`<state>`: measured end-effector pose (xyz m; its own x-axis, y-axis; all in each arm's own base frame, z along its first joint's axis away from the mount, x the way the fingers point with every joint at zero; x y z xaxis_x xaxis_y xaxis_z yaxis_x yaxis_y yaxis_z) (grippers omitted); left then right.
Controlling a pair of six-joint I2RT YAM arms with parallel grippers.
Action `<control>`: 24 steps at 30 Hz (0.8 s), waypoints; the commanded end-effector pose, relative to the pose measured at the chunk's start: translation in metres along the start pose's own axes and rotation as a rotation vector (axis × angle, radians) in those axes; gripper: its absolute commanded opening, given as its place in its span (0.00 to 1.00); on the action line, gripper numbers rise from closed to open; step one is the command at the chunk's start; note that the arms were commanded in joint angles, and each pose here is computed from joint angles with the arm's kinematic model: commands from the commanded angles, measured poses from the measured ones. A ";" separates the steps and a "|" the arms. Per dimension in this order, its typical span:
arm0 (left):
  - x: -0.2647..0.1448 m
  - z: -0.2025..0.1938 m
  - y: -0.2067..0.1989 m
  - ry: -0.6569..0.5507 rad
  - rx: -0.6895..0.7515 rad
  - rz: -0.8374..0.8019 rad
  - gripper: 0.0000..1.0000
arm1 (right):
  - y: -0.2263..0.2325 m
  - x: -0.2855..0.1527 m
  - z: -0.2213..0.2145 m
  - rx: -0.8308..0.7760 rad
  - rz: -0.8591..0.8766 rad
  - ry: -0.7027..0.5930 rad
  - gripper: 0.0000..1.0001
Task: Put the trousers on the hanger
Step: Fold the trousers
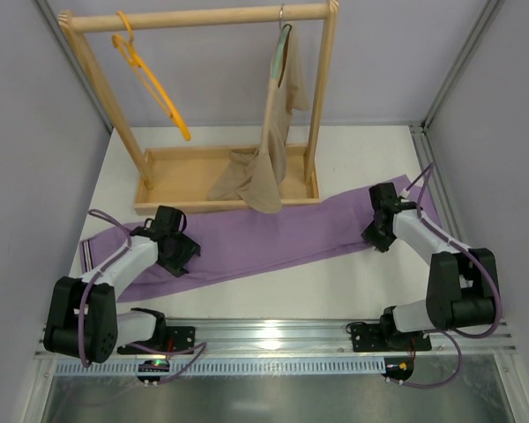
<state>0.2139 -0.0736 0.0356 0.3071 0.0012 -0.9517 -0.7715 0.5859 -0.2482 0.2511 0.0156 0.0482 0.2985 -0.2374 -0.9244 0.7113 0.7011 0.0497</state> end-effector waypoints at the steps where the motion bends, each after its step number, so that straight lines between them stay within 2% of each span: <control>1: 0.021 -0.008 0.022 0.005 -0.007 0.062 0.60 | 0.011 -0.010 0.015 0.092 0.070 -0.048 0.37; 8: 0.018 -0.007 0.023 -0.001 -0.003 0.058 0.60 | 0.016 -0.022 0.025 0.221 0.142 -0.096 0.37; 16: 0.014 -0.005 0.022 -0.011 0.004 0.053 0.60 | 0.021 -0.005 0.019 0.299 0.156 -0.075 0.39; 24: 0.012 -0.004 0.023 -0.015 0.006 0.058 0.60 | 0.024 0.005 0.024 0.369 0.191 -0.137 0.39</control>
<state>0.2130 -0.0731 0.0379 0.3282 -0.0016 -0.9446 -0.7649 0.5863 -0.2668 0.2674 0.0210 0.0467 0.4419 -0.1911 -0.8765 0.8101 0.5047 0.2984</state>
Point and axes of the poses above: each gripper's point midway between its finger pads, its own x axis out along the fingers, its own y axis along the line the jaws close on, z = x × y, the point moved 2 cm from there along -x, back along the fingers, and after that the axes turned 1 degree about x, right-handed, at the moved point
